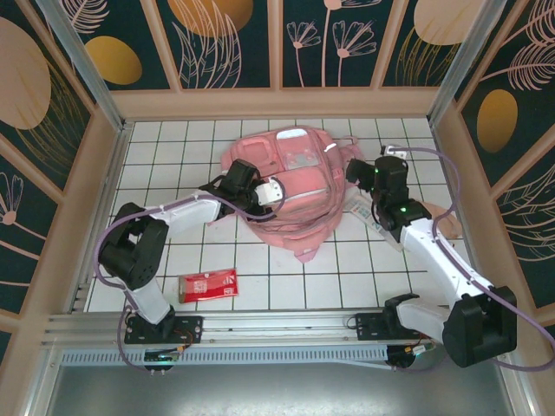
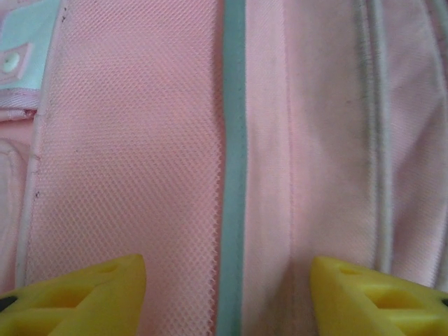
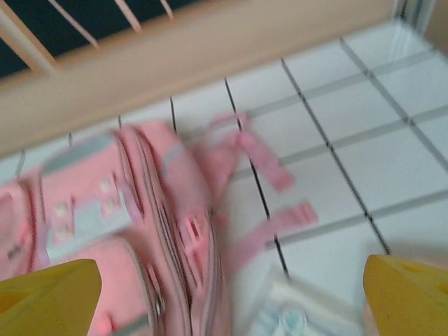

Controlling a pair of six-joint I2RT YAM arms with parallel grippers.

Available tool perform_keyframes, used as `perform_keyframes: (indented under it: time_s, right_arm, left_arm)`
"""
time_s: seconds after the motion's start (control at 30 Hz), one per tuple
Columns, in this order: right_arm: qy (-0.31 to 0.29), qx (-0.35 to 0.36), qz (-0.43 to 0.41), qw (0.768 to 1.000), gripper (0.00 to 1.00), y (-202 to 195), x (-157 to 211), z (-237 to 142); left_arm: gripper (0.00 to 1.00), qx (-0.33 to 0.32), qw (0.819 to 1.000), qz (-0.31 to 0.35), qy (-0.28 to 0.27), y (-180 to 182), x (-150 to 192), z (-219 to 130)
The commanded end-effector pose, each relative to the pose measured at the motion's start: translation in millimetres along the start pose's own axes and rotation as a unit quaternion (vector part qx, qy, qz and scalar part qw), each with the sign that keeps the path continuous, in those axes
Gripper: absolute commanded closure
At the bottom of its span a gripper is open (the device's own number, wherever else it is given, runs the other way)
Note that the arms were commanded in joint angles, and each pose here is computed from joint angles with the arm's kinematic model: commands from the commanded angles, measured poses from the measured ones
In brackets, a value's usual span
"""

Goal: Pack the student bag

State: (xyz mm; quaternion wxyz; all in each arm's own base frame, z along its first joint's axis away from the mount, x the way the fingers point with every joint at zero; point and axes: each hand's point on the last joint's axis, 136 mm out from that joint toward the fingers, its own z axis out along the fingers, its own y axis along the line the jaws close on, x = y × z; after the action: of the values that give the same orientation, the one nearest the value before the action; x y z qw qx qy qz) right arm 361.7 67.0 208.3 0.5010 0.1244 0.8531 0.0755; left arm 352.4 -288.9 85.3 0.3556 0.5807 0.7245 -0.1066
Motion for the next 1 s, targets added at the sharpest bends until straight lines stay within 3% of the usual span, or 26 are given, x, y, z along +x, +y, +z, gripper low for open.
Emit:
perform_keyframes:
  time_s: [0.0, 0.2, 0.3, 0.63, 0.7, 0.83, 0.97]
  right_arm:
    - [0.084, 0.020, 0.019, 0.996, 0.05, -12.1, 43.5, 0.5]
    - [0.166, 0.149, 0.088, 0.971, 0.03, -86.4, 64.3, 18.0]
    - [0.193, 0.174, 0.128, 0.957, 0.06, -113.2, 73.8, 27.4]
    - [0.208, 0.255, 0.045, 0.943, 0.13, -147.4, 79.8, 48.7]
    - [0.217, 0.245, 0.032, 0.944, 0.16, -147.4, 86.4, 54.3]
    - [0.251, 0.212, 0.013, 0.944, 0.34, -140.4, 101.8, 69.1]
    - [0.253, 0.213, 0.011, 0.944, 0.36, -141.1, 103.9, 78.5]
  left_arm:
    - [0.38, -0.031, 0.999, 0.036, -0.004, 13.8, -14.1, 4.9]
    - [0.34, 0.064, 0.995, 0.068, -0.045, -22.5, -29.9, 2.2]
    - [0.32, 0.081, 0.993, 0.057, -0.062, -26.8, -38.4, -1.6]
    - [0.28, 0.157, 0.981, -0.011, -0.113, -41.7, -70.2, -14.1]
    - [0.28, 0.155, 0.981, -0.028, -0.109, -42.7, -68.5, -13.1]
    - [0.23, 0.124, 0.989, -0.029, -0.070, -43.3, -50.6, 5.4]
    - [0.19, 0.083, 0.996, -0.030, -0.024, -32.3, -39.9, 26.4]
